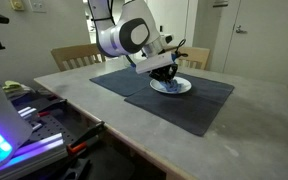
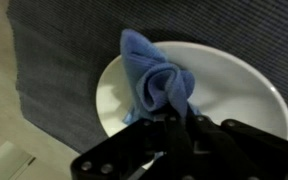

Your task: Wipe the white plate with the blue towel

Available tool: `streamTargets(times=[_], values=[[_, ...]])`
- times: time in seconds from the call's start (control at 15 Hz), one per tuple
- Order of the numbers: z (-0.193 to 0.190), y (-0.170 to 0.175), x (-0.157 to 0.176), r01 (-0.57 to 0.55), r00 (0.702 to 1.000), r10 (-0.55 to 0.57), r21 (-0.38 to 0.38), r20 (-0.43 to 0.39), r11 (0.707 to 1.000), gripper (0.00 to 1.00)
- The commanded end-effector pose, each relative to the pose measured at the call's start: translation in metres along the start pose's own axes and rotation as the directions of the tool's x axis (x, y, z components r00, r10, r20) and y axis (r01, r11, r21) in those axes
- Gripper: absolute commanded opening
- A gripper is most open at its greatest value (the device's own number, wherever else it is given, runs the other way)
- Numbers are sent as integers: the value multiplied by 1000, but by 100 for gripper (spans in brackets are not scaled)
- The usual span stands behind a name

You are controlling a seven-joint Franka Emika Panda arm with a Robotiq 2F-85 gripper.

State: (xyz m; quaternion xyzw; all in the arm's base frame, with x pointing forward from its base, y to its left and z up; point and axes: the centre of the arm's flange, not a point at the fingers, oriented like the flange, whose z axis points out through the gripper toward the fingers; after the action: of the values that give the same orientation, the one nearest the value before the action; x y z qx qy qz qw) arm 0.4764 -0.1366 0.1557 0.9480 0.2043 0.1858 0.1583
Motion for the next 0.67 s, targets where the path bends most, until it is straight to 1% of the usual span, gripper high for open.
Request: streamTargets(times=[0.0,0.27,0.4,0.47,0.6], values=[[12,-19,-16,9,999,-14,90,49,996,2],[8,-22,-17,7,999,-12,136,34,991,2],[7,-22,-17,-4,1000,-1,193,28,981,2],[5,-22,-16,-13,1000,7,236,26,972,2],[2,-25,-11,-22,1000,19,284,12,958,2]])
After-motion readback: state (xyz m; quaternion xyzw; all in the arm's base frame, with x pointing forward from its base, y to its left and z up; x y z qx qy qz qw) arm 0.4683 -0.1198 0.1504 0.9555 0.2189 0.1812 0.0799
